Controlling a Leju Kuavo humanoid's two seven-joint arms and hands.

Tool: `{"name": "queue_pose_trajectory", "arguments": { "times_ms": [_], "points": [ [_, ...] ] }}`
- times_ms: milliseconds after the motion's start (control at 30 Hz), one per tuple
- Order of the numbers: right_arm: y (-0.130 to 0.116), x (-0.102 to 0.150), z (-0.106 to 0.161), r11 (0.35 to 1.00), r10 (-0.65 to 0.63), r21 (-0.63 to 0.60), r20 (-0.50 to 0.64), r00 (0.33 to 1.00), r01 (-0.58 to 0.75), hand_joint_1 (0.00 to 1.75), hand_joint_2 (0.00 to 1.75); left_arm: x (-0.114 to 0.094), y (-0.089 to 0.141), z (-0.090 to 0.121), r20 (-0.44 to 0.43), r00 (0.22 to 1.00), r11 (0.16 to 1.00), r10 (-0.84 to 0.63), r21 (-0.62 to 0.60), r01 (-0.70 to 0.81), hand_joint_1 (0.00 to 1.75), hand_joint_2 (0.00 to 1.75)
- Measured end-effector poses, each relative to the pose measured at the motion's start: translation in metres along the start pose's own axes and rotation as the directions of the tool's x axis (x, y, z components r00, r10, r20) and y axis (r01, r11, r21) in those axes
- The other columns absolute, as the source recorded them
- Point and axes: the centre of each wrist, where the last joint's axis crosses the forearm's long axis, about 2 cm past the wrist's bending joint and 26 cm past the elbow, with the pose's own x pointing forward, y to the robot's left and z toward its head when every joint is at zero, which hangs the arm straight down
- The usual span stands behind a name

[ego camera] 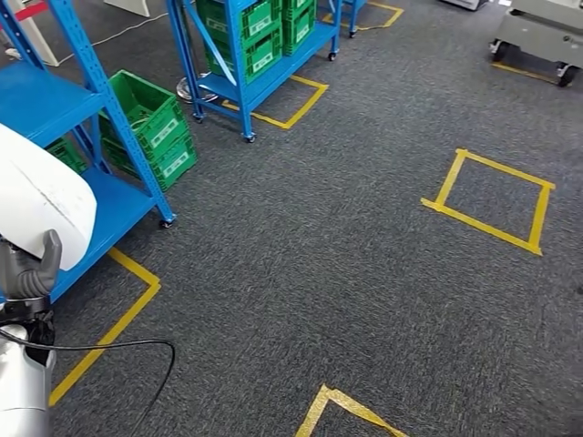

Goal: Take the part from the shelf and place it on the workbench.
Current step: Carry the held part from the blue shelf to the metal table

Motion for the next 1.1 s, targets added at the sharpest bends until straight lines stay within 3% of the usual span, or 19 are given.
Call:
{"name": "queue_pose_trajectory", "arguments": {
  "times_ms": [467,800,900,1000,1100],
  "points": [
    [-0.002,-0.003,0.0,1.0,0.005,-0.004,-0.006,1.0,-0.005,0.0,1.75,-0.003,-0.005,-0.001,-0.011,1.0,1.0,0.006,0.013,-0.005,1.75,1.75],
    [-0.004,0.004,0.0,0.999,0.047,-0.005,-0.011,0.999,-0.047,0.0,1.75,0.001,-0.026,-0.023,-0.104,0.959,0.964,-0.264,-0.064,0.259,1.75,1.75],
    [-0.003,0.005,0.0,0.996,0.084,-0.005,-0.016,0.996,-0.084,0.0,1.75,0.008,-0.063,-0.049,-0.082,0.893,0.884,-0.442,-0.209,0.418,1.75,1.75],
    [-0.005,0.01,-0.001,0.993,0.117,-0.008,-0.011,0.993,-0.117,0.0,1.75,0.03,-0.13,-0.097,0.039,0.807,0.747,-0.589,-0.356,0.562,1.75,1.75],
    [-0.008,0.014,-0.001,0.992,0.128,-0.014,-0.008,0.992,-0.128,0.0,1.75,0.05,-0.18,-0.124,0.154,0.76,0.652,-0.631,-0.425,0.628,1.75,1.75]
  ]
}}
